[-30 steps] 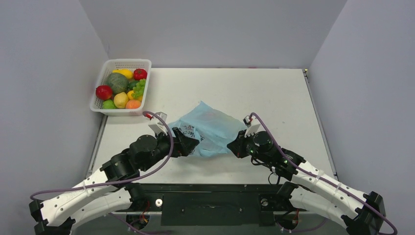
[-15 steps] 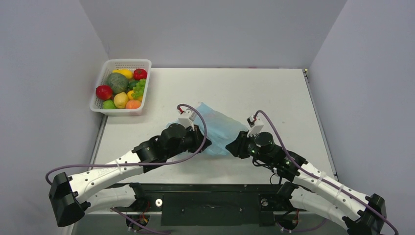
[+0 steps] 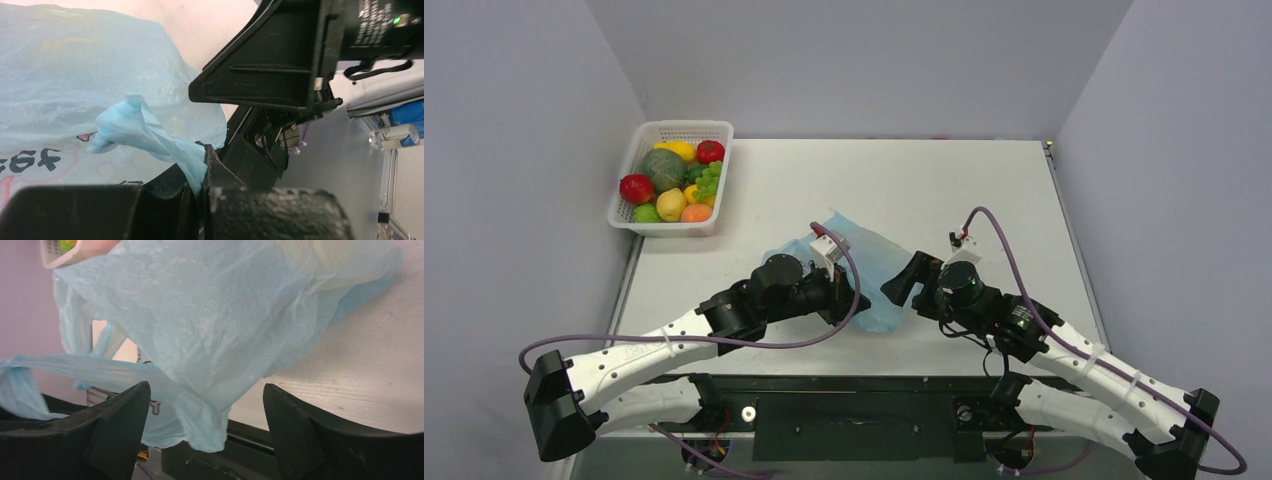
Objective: Take the fake fruits out of the plastic bag
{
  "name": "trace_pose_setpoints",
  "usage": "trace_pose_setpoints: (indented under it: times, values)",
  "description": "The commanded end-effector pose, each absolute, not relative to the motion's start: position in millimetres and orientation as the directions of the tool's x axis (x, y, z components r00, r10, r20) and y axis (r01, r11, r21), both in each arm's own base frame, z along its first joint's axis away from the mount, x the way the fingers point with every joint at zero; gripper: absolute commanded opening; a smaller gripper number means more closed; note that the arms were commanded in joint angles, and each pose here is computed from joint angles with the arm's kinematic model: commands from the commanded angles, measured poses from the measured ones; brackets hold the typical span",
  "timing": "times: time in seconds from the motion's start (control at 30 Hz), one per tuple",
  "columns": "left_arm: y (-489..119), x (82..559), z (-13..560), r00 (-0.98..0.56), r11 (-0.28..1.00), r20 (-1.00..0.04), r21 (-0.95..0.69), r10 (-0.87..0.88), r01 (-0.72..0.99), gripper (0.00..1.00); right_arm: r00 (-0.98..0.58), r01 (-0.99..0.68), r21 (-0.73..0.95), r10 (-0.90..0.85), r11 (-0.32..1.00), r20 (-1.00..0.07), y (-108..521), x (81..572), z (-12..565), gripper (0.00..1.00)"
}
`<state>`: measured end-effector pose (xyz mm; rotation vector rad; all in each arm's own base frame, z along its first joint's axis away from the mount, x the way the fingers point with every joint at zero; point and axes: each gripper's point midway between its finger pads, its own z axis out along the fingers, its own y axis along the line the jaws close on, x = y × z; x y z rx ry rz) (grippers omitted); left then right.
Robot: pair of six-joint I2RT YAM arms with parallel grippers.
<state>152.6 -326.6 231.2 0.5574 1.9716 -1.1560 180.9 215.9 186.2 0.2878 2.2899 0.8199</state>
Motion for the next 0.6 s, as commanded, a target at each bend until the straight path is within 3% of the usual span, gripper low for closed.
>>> trace_pose_setpoints:
  times: [0.0, 0.23, 0.4, 0.5, 0.53, 0.57]
  values:
    - [-336.1, 141.4, 245.3, -0.55, 0.4, -0.834, -0.49, 0.043, 0.774, 0.0, -0.724, 0.013, 0.64, 0.449, 0.768, -0.524, 225.2, 178.9, 205.5, 0.79]
    - [-340.2, 130.0, 248.6, -0.537, 0.334, -0.842, -0.492, 0.055, 0.804, 0.0, -0.76, 0.024, 0.683, 0.457, 0.73, -0.462, 251.3, 169.0, 174.0, 0.79]
    - [-338.4, 114.5, 240.6, -0.552, 0.285, -0.83, -0.513, 0.076, 0.81, 0.0, -0.726, -0.104, 0.636, 0.379, 0.765, -0.574, 265.7, 190.7, 163.0, 0.74]
    - [-330.5, 109.9, 232.2, -0.588, 0.304, -0.805, -0.543, 0.075, 0.782, 0.12, -0.737, -0.192, 0.612, 0.298, 0.768, -0.606, 268.1, 209.1, 156.3, 0.34]
    - [-325.0, 108.9, 228.0, -0.6, 0.324, -0.796, -0.549, 0.078, 0.77, 0.2, -0.772, -0.222, 0.632, 0.262, 0.742, -0.579, 272.5, 202.7, 148.9, 0.12]
    - [-321.2, 108.7, 224.4, -0.623, 0.347, -0.779, -0.565, 0.077, 0.749, 0.24, -0.75, -0.259, 0.66, 0.284, 0.705, -0.598, 274.6, 213.1, 159.3, 0.04]
